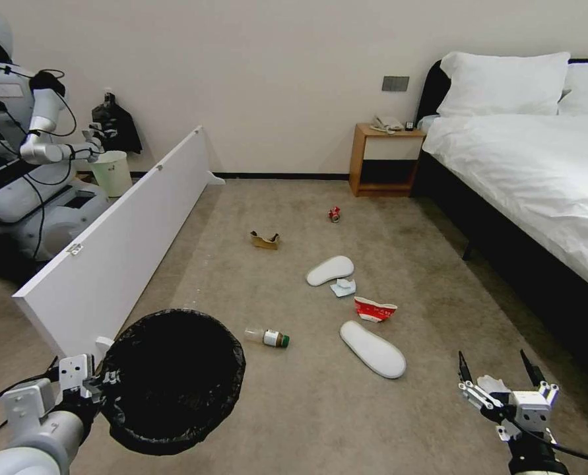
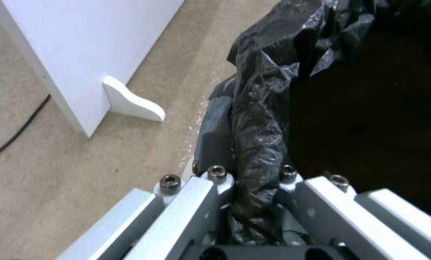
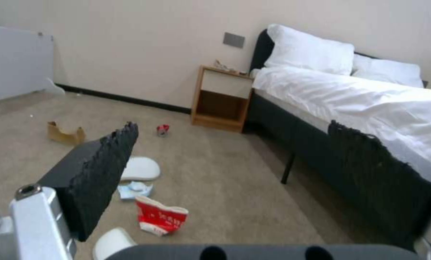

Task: Pick up the trash bin, then pick up the garbage from the floor and place it into the trash bin.

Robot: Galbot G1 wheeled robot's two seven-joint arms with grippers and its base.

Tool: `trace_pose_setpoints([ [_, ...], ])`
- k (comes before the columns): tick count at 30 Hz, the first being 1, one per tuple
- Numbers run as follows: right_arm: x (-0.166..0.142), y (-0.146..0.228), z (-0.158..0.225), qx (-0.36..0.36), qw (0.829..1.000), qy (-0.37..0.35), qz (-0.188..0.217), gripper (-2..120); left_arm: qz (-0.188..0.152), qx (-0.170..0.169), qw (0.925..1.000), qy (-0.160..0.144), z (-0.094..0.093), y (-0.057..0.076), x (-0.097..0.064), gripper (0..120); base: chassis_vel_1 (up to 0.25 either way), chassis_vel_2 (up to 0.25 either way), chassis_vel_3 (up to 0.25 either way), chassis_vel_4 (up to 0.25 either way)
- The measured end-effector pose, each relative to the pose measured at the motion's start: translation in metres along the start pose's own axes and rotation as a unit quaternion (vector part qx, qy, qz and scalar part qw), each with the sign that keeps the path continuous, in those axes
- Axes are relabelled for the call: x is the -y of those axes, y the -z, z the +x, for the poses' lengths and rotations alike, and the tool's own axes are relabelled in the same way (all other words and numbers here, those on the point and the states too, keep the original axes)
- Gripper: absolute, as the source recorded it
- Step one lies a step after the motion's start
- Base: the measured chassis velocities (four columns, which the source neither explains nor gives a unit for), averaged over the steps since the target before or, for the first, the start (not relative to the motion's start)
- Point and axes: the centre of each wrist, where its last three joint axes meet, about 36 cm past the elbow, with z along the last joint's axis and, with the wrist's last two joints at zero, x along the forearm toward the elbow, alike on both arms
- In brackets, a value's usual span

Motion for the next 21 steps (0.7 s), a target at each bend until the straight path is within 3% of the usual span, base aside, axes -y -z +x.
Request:
trace_pose_setpoints([
  [21, 0.0, 0.0007, -0.0002, 0.001, 1.0, 0.0, -0.001, 100, 0.0, 0.0, 1.0, 0.0, -0.0005, -0.0005, 0.001, 3, -0.099, 0.1, 0.095, -0.096],
])
